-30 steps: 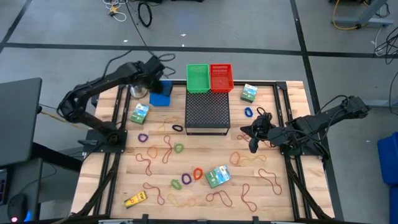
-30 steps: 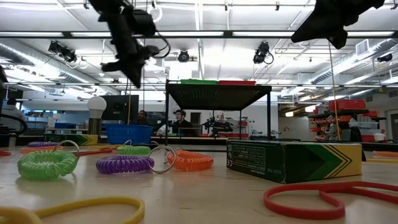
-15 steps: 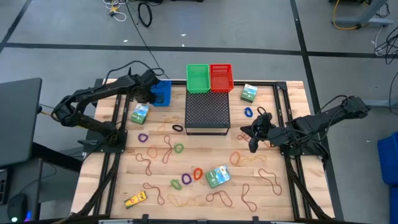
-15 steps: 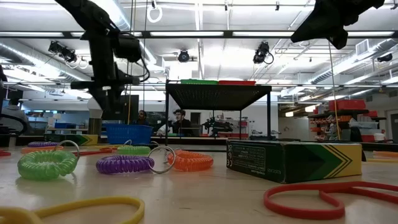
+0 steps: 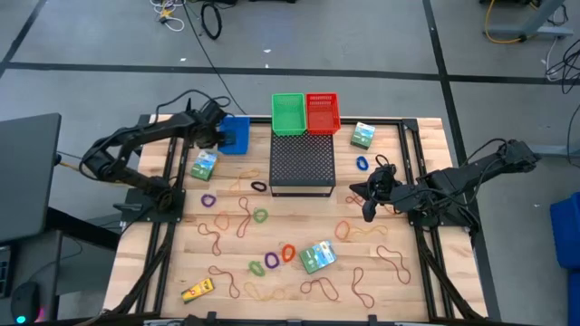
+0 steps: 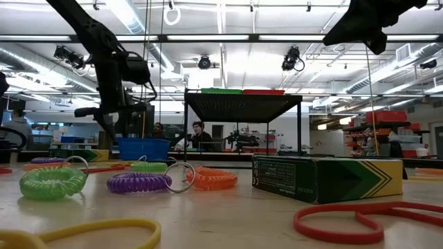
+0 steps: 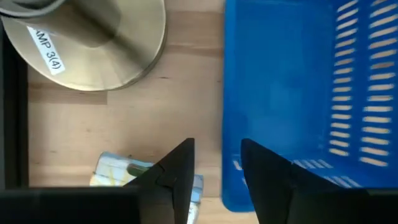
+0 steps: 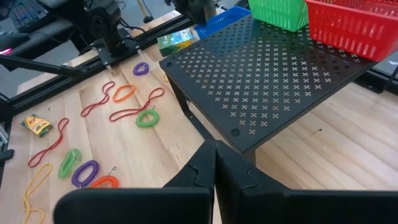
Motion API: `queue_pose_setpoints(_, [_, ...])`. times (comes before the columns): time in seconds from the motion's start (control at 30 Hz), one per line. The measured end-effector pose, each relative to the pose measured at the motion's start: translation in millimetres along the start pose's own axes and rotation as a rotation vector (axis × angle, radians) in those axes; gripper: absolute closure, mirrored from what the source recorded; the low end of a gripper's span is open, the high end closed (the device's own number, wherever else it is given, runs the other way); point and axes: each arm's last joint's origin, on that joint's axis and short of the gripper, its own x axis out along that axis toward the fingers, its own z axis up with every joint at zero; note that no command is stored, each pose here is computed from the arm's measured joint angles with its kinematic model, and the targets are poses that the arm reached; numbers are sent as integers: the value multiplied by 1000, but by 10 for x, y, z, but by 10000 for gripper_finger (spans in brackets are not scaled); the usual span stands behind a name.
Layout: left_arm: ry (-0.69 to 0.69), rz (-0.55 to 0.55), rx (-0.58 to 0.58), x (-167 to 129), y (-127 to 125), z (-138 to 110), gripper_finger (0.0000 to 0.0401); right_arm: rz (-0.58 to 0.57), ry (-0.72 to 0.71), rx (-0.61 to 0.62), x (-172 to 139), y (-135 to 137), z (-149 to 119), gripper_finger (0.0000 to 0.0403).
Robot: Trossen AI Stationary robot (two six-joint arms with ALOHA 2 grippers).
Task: Pick & Place Office Desk Supplies
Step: Put the blue bin on the shelf
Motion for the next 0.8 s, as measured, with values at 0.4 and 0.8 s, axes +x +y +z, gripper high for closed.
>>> queue_pose_setpoints(0.4, [31,-11,70,124,-57,-12,382,0,0,-1,0,0,0,398])
queue_pose_setpoints(0.8, [-140,-165,173,-716,-58,27,389,0,0,-5,0,0,0,398])
